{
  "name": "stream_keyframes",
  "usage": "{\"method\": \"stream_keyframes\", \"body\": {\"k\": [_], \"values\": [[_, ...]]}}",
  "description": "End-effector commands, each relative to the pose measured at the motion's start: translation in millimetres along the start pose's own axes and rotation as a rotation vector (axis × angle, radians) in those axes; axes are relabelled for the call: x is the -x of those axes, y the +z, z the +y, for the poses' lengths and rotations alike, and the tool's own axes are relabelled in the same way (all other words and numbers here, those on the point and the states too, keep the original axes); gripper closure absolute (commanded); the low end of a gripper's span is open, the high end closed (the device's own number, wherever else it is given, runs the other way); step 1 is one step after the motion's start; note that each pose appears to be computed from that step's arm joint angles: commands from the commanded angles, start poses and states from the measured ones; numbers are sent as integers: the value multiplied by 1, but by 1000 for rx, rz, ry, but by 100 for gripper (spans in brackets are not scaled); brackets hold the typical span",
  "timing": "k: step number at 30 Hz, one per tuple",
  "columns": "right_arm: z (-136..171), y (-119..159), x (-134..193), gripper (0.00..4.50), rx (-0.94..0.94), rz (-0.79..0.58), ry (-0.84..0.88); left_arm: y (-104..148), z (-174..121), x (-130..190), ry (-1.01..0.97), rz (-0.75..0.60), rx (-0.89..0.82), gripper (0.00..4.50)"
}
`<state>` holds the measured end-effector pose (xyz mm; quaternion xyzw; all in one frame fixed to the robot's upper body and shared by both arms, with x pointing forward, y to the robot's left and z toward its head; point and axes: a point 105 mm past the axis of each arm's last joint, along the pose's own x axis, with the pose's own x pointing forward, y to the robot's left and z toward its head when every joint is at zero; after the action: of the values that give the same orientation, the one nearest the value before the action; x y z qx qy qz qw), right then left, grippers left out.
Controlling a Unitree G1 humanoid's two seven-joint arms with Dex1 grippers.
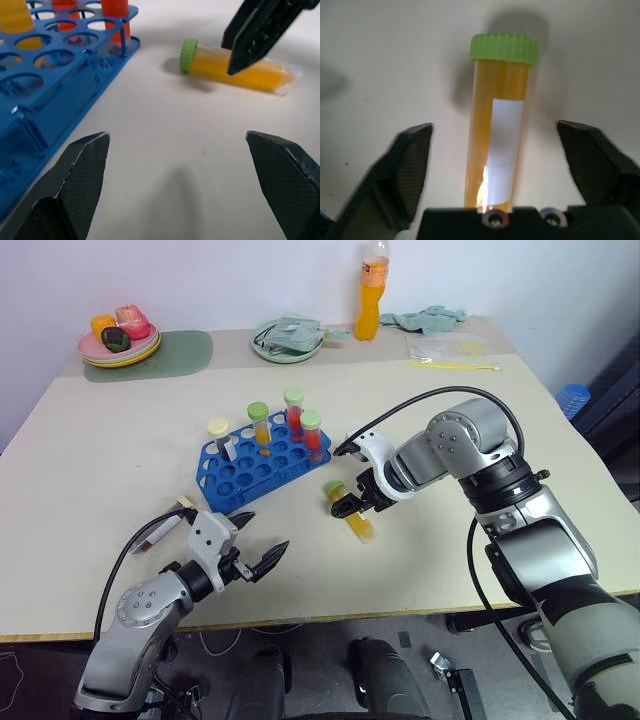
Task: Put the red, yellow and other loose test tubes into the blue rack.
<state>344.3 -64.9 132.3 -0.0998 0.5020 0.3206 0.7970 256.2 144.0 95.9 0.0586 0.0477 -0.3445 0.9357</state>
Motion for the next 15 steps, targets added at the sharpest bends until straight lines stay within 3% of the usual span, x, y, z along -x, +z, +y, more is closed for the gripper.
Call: {"method": "stream_keyframes", "body": {"k": [1,4,5,10,12,15], "values": [[4,8,6,186,4,-9,-3,13,-2,2,-7,-42,-34,0],[5,9,7,348,4,-9,-14,14,-2,1,-7,-42,-34,0],[6,10,8,379,9,-11,-10,14,-2,1,-7,-43,-34,0],[25,18,26,380,55,-118,107,16,0,2,0,-42,-39,0],[39,25,36,380,150,-244,136,15,6,5,25,-40,-39,0],[63,54,55,380,270,-651,197,13,16,11,70,-33,-37,0]]}}
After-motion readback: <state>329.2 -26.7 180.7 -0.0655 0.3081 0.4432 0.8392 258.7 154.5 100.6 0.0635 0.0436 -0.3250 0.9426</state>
